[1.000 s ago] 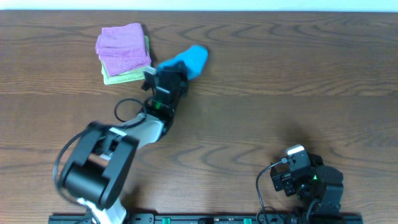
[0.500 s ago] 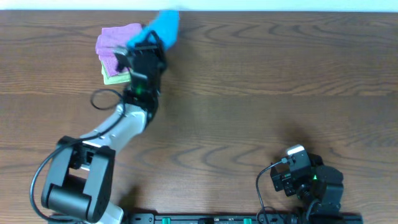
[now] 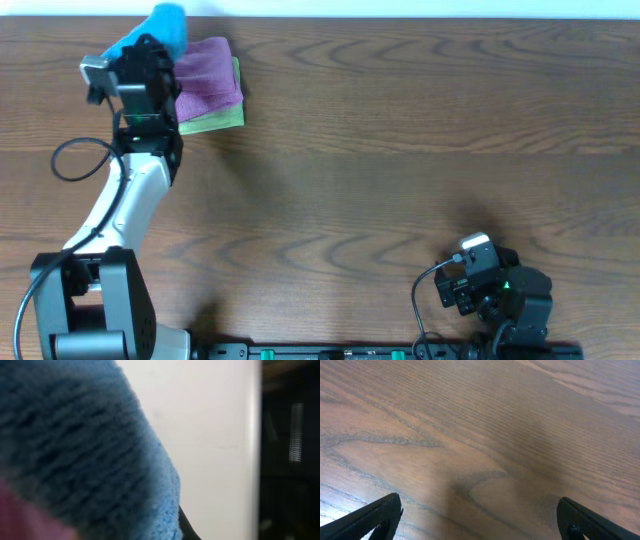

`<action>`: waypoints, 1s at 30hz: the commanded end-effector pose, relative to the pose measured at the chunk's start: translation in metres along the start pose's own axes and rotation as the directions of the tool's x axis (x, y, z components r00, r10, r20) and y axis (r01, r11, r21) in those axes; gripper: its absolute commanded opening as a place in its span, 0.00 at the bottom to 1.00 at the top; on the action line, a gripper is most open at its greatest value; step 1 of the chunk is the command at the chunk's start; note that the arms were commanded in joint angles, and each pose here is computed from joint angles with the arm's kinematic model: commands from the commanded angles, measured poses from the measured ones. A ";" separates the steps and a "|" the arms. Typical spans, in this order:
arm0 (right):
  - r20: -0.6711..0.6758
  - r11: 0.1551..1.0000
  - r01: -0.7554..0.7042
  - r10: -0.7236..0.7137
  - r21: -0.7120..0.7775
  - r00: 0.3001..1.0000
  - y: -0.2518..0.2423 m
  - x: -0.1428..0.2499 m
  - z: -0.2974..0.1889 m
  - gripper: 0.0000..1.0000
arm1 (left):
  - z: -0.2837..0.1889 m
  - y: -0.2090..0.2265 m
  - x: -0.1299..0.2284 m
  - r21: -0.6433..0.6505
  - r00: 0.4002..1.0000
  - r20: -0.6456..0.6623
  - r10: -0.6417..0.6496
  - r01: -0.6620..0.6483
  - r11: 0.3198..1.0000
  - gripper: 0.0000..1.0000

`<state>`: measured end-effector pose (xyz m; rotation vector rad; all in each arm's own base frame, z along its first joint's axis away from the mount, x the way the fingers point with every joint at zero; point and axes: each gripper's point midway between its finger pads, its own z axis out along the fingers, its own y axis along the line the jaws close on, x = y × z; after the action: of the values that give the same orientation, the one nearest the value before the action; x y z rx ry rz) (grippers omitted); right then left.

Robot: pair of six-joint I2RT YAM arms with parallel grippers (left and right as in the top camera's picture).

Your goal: Fold the cloth

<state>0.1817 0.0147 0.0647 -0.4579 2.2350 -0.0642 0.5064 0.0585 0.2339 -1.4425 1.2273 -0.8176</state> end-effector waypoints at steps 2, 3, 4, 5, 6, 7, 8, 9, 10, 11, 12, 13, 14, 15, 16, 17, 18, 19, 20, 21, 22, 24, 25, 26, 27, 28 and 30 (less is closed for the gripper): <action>0.002 1.000 -0.017 0.017 0.000 1.000 0.000 0.001 0.000 0.99 | 0.003 0.007 0.007 -0.032 0.998 -0.047 0.049 -0.050 0.998 0.06; 0.002 1.000 -0.017 0.017 0.000 1.000 0.000 0.001 0.000 0.99 | 0.005 0.011 0.010 -0.040 0.997 -0.052 0.055 -0.057 0.998 0.06; 0.002 1.000 -0.017 0.017 0.000 1.000 0.000 0.001 0.000 0.99 | 0.008 0.017 0.014 -0.051 0.997 -0.058 0.058 -0.061 0.997 0.06; 0.002 1.000 -0.017 0.017 0.000 1.000 0.000 0.001 0.000 0.99 | 0.010 0.022 0.017 -0.063 0.996 -0.063 0.062 -0.066 0.996 0.06; 0.002 1.000 -0.017 0.017 0.000 1.000 0.000 0.001 0.000 0.99 | 0.013 0.029 0.020 -0.076 0.996 -0.067 0.066 -0.071 0.995 0.06; 0.002 1.000 -0.017 0.017 0.000 1.000 0.000 0.001 0.000 0.99 | 0.015 0.035 0.022 -0.090 0.995 -0.071 0.068 -0.074 0.993 0.06; 0.002 1.000 -0.017 0.017 0.000 1.000 0.000 0.001 0.000 0.99 | 0.017 0.041 0.023 -0.100 0.995 -0.074 0.071 -0.078 0.992 0.06; 0.002 1.000 -0.017 0.017 0.000 1.000 0.000 0.001 0.000 0.99 | 0.019 0.045 0.024 -0.110 0.995 -0.075 0.072 -0.080 0.991 0.06; 0.002 1.000 -0.017 0.017 0.000 1.000 0.000 0.001 0.000 0.99 | 0.021 0.050 0.025 -0.121 0.994 -0.077 0.075 -0.084 0.989 0.06; 0.002 1.000 -0.017 0.017 0.000 1.000 0.000 0.001 0.000 0.99 | 0.022 0.055 0.025 -0.132 0.994 -0.078 0.077 -0.087 0.987 0.06; 0.002 1.000 -0.017 0.017 0.000 1.000 0.000 0.001 0.000 0.99 | 0.024 0.060 0.026 -0.143 0.994 -0.080 0.079 -0.090 0.986 0.06; 0.002 1.000 -0.017 0.017 0.000 1.000 0.000 0.001 0.000 0.99 | 0.024 0.061 0.026 -0.145 0.994 -0.080 0.079 -0.090 0.985 0.06; 0.002 1.000 -0.017 0.017 0.000 1.000 0.000 0.001 0.000 0.99 | 0.025 0.062 0.026 -0.147 0.994 -0.080 0.079 -0.090 0.985 0.06; 0.002 1.000 -0.017 0.017 0.000 1.000 0.000 0.001 0.000 0.99 | 0.025 0.062 0.026 -0.146 0.994 -0.079 0.079 -0.090 0.985 0.06; 0.002 1.000 -0.017 0.017 0.000 1.000 0.000 0.001 0.000 0.99 | 0.025 0.061 0.026 -0.143 0.994 -0.076 0.079 -0.089 0.986 0.06; 0.002 1.000 -0.017 0.017 0.000 1.000 0.000 0.001 0.000 0.99 | 0.025 0.060 0.026 -0.138 0.994 -0.075 0.078 -0.087 0.987 0.06; 0.002 1.000 -0.017 0.017 0.000 1.000 0.000 0.001 0.000 0.99 | 0.026 0.057 0.026 -0.128 0.994 -0.073 0.076 -0.085 0.988 0.06; 0.002 1.000 -0.017 0.017 0.000 1.000 0.000 0.001 0.000 0.99 | 0.026 0.054 0.025 -0.116 0.995 -0.070 0.074 -0.082 0.990 0.06; 0.002 1.000 -0.017 0.017 0.000 1.000 0.000 0.001 0.000 0.99 | 0.027 0.050 0.025 -0.102 0.995 -0.068 0.071 -0.078 0.992 0.06; 0.001 1.000 -0.017 0.017 0.000 1.000 0.000 0.001 0.000 0.99 | 0.027 0.045 0.024 -0.081 0.996 -0.062 0.068 -0.073 0.994 0.06; 0.002 1.000 -0.017 0.017 0.000 1.000 0.000 0.001 0.000 0.99 | 0.028 0.040 0.023 -0.060 0.996 -0.054 0.064 -0.067 0.996 0.06; 0.002 1.000 -0.017 0.017 0.000 1.000 0.000 0.001 0.000 0.99 | 0.028 0.028 0.019 -0.015 0.998 -0.027 0.057 -0.058 0.998 0.06; 0.002 1.000 -0.017 0.017 0.000 1.000 0.000 0.001 0.000 0.99 | 0.028 0.023 0.016 0.004 0.998 -0.010 0.064 -0.064 0.998 0.06; 0.002 1.000 -0.017 0.017 0.000 1.000 0.000 0.001 0.000 0.99 | 0.028 0.019 0.012 0.019 0.998 0.012 0.069 -0.069 0.997 0.06; 0.002 1.000 -0.017 0.017 0.000 1.000 0.000 0.001 0.000 0.99 | 0.028 0.016 0.009 0.031 0.997 0.029 0.077 -0.078 0.997 0.06; 0.002 1.000 -0.017 0.017 0.000 1.000 0.000 0.001 0.000 0.99 | 0.028 0.013 0.004 0.039 0.995 0.049 0.092 -0.094 0.995 0.06; 0.002 1.000 -0.017 0.017 0.000 1.000 0.000 0.001 0.000 0.99 | 0.029 0.010 -0.002 0.046 0.988 0.072 0.137 -0.140 0.989 0.06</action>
<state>0.1817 0.0147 0.0647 -0.4579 2.2350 -0.0642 0.5298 0.0532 0.2066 -1.3711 1.2489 -0.7896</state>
